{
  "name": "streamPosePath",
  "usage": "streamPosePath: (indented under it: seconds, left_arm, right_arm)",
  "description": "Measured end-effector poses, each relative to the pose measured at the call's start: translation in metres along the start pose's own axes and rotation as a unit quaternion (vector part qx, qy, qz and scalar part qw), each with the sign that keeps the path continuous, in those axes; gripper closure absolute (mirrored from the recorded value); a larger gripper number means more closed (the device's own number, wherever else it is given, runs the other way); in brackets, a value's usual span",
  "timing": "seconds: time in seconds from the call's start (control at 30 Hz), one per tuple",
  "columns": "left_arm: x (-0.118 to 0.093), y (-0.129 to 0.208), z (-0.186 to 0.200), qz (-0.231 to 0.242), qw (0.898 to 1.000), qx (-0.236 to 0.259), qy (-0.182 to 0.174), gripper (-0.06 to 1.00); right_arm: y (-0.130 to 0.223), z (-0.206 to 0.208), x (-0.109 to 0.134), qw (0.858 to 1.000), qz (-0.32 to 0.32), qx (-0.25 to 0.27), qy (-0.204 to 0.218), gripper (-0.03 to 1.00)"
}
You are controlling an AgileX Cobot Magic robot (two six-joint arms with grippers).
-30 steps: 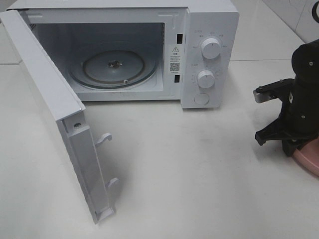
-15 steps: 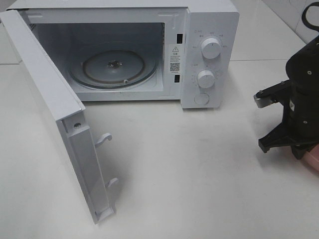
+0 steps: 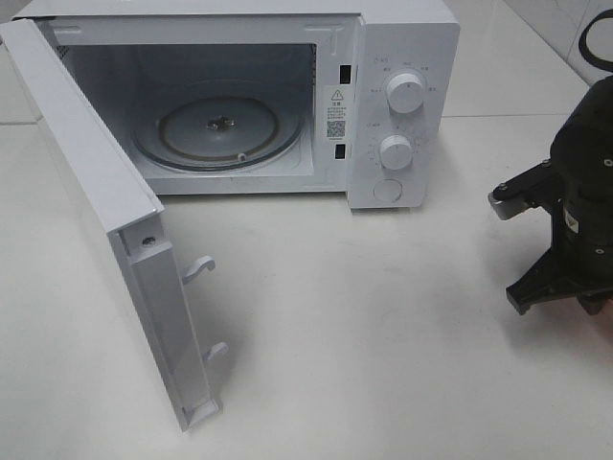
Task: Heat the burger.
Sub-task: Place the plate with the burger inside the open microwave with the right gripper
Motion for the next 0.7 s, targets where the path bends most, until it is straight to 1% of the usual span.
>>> streamPosePath:
  seconds: [0.23,0.43,0.7]
  left_arm:
    - [0.000,0.000,0.000,0.000,1.000,0.000,0.000,-0.03]
    - [0.000,0.000,0.000,0.000,1.000,0.000,0.000,-0.03]
    - [0.000,0.000,0.000,0.000,1.000,0.000,0.000,-0.03]
  right_arm:
    - [0.018,0.016,0.002,1.000,0.019,-0.018,0.000,0.92]
    - [0.024,0.027,0.002,0.999,0.029,-0.028,0.003,0.92]
    - [0.034,0.056,0.014,0.996,0.074,-0.058,0.009,0.92]
Point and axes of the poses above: a point on each arm's last joint axis where the gripper is mounted, z pointing back along that axis away from the gripper, x along the wrist's bending axis when the last joint is at zero, y = z × x, the point moved 10 cm from there along -z, pointing out along that axis toward the gripper, and after that the axes turned 10 degrees about -z, right-handed, at the moved point
